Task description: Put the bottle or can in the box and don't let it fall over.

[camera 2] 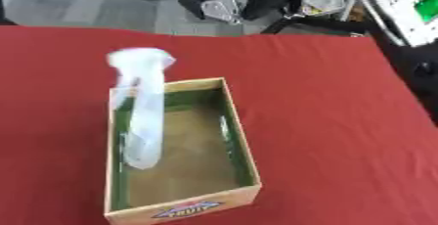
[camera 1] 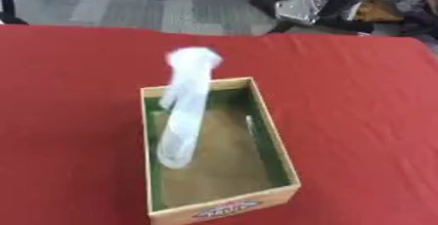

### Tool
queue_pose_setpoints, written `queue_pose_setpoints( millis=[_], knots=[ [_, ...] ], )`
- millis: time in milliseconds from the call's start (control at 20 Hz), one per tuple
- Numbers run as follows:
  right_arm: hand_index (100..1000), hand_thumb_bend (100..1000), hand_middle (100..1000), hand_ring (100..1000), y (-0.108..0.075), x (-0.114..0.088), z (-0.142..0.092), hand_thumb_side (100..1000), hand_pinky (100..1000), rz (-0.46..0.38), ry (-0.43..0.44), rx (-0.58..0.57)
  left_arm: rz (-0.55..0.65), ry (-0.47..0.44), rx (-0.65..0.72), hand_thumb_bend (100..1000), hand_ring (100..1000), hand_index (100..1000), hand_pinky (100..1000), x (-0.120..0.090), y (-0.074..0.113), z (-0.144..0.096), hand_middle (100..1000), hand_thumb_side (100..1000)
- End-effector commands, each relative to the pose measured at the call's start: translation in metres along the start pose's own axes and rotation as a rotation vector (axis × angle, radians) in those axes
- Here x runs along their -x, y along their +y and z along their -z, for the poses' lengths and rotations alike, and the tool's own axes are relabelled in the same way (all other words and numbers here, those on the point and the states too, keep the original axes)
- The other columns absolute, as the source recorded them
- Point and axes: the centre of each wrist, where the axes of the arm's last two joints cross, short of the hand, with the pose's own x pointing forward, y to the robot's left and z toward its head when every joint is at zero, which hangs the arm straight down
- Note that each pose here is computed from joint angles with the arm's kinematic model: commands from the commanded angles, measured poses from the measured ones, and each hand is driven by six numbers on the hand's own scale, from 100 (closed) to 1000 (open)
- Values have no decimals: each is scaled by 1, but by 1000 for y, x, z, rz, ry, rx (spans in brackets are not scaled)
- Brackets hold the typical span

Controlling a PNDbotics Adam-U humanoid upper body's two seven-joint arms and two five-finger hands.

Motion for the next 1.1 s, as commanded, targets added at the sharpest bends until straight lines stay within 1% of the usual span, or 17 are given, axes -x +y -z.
queue_pose_setpoints(
  millis=[50, 250, 400, 500, 550, 600, 700, 800, 850, 1050, 1100],
  knots=[
    [776, 494, 752, 764, -7, -2, -3, 100, 808, -10, 7, 35, 1, -29, 1, 100, 701, 708, 638, -7, 2, 4, 740, 664],
    [772, 490, 742, 757, -11, -1, -5, 100, 806, 6, 2, 76, 1, -27, 0, 100, 701, 708, 638, -7, 2, 4, 740, 664],
    [768, 444, 734, 751, -17, 0, -11, 105, 802, 19, 1, 146, 3, -25, -1, 100, 702, 708, 638, -6, 3, 3, 740, 663],
    [765, 384, 730, 748, -22, 2, -19, 131, 800, 30, 9, 211, 7, -24, -4, 100, 702, 708, 638, -6, 4, 3, 740, 660],
    [765, 335, 729, 748, -25, 4, -24, 158, 799, 37, 19, 251, 9, -25, -5, 100, 702, 708, 638, -6, 4, 3, 740, 659],
    [769, 259, 731, 749, -27, 6, -30, 211, 799, 44, 39, 294, 12, -26, -6, 100, 702, 708, 639, -6, 5, 3, 740, 657],
    [782, 151, 741, 760, -30, 13, -42, 281, 802, 59, 96, 369, 17, -27, -10, 100, 703, 709, 639, -6, 7, 2, 740, 656],
    [788, 109, 746, 766, -31, 23, -54, 296, 802, 92, 154, 445, 21, -25, -17, 100, 703, 708, 639, -5, 8, 2, 740, 657],
    [790, 111, 746, 766, -30, 29, -60, 272, 801, 111, 181, 483, 21, -24, -20, 100, 703, 708, 639, -5, 8, 2, 740, 657],
    [798, 157, 747, 769, -24, 51, -77, 262, 796, 192, 271, 635, 19, -23, -23, 100, 705, 709, 639, -5, 8, 2, 740, 655],
    [801, 195, 746, 769, -22, 54, -80, 247, 795, 208, 280, 668, 19, -23, -22, 100, 705, 709, 639, -5, 8, 2, 740, 654]
  ],
)
